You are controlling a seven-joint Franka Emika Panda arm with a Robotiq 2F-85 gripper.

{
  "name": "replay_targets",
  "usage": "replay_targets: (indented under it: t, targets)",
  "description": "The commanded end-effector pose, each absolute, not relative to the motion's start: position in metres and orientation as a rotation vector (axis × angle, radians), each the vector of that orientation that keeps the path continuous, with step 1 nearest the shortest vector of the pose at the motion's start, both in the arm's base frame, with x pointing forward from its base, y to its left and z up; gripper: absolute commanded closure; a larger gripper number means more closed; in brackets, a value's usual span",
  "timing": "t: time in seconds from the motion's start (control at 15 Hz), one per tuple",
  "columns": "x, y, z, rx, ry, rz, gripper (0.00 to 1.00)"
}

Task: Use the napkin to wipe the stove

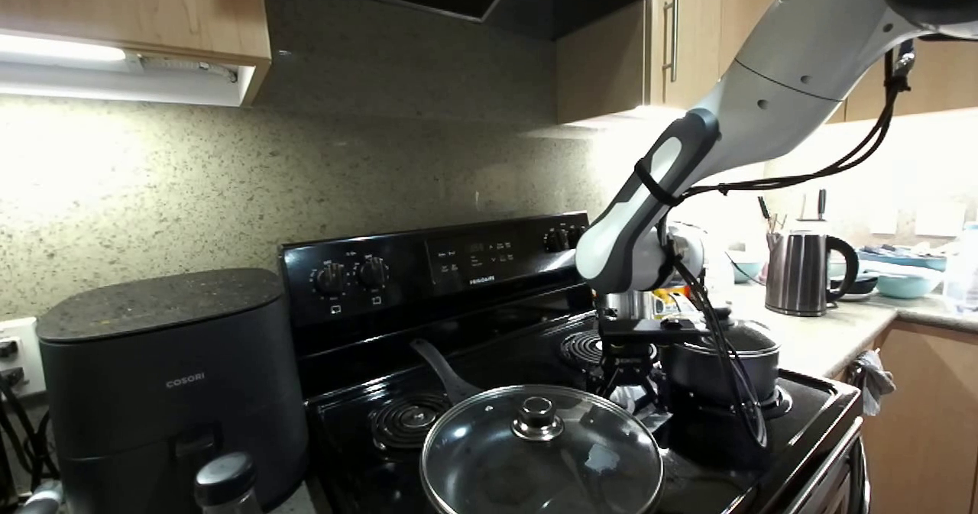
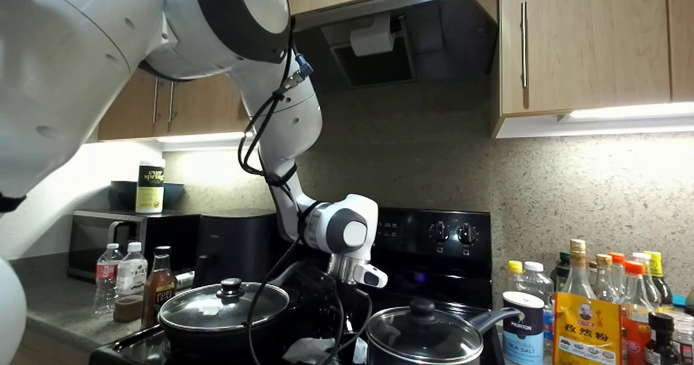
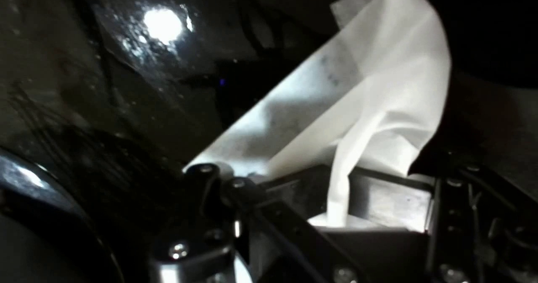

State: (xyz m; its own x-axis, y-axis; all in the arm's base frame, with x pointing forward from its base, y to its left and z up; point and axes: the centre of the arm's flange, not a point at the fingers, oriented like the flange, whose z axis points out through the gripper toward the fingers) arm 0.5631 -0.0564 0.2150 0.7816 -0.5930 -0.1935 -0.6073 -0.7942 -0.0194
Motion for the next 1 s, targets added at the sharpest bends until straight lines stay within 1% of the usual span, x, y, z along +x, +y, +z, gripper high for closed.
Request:
replay_targets:
  t: [0.0,0.27,0.47,0.67,0.93]
  targets:
    - [0.594,-0.022,0.228,-2.937,0.916,0.100,1.00]
    - [0.623,0.025,0.254,-2.944,0.841,-0.098,1.00]
    - [0.633,0.057,0.264,-2.933,0.732,-0.079,1.00]
    - [0.630,0.087,0.267,-2.948,0.604,-0.073,1.00]
    - [0.630,0.086,0.239,-3.022,0.560,0.025,1.00]
